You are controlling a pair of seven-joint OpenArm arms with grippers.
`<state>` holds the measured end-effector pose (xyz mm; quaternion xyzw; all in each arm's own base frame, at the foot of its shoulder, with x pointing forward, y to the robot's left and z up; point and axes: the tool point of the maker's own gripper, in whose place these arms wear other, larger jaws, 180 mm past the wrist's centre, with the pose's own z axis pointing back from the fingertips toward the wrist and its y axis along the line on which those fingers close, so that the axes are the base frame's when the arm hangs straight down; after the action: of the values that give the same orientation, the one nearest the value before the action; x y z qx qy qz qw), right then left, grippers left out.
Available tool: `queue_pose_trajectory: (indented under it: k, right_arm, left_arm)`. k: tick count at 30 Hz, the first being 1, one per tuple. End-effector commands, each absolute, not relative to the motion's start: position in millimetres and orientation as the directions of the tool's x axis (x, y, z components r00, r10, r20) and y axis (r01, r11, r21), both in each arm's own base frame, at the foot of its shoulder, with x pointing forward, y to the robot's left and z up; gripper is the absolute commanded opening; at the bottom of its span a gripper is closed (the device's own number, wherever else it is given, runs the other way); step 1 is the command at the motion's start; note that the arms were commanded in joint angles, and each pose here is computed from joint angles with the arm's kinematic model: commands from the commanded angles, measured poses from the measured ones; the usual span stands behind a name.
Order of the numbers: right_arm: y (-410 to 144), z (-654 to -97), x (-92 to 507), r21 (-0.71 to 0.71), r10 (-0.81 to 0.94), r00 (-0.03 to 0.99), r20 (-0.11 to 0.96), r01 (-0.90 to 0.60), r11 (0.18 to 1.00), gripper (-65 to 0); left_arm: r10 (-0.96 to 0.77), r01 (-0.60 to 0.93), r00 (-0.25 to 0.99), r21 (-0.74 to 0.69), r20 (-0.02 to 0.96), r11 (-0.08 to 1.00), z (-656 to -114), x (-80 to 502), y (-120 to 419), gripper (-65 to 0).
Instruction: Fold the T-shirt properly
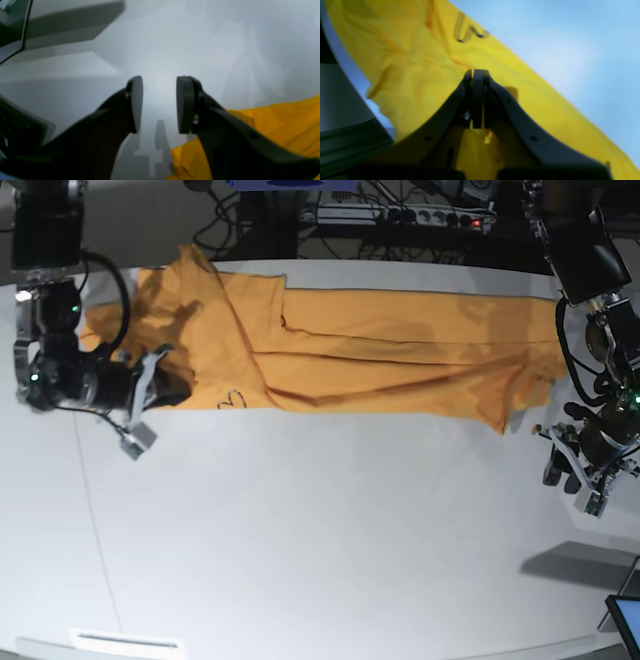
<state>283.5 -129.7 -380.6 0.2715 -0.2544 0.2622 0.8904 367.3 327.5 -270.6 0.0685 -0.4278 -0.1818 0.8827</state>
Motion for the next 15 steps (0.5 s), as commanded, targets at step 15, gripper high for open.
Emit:
queue_pose_trajectory:
  k: [15]
  right_arm:
    - [-110.9, -384.5, 284.1, 0.416, 0.271, 0.749, 0.605, -0.588, 0.694, -64.9]
  left_arm:
    - [-0.388, 0.247, 0.530, 0.301, 0.754, 0.921, -252.6, 373.7, 331.6, -42.3]
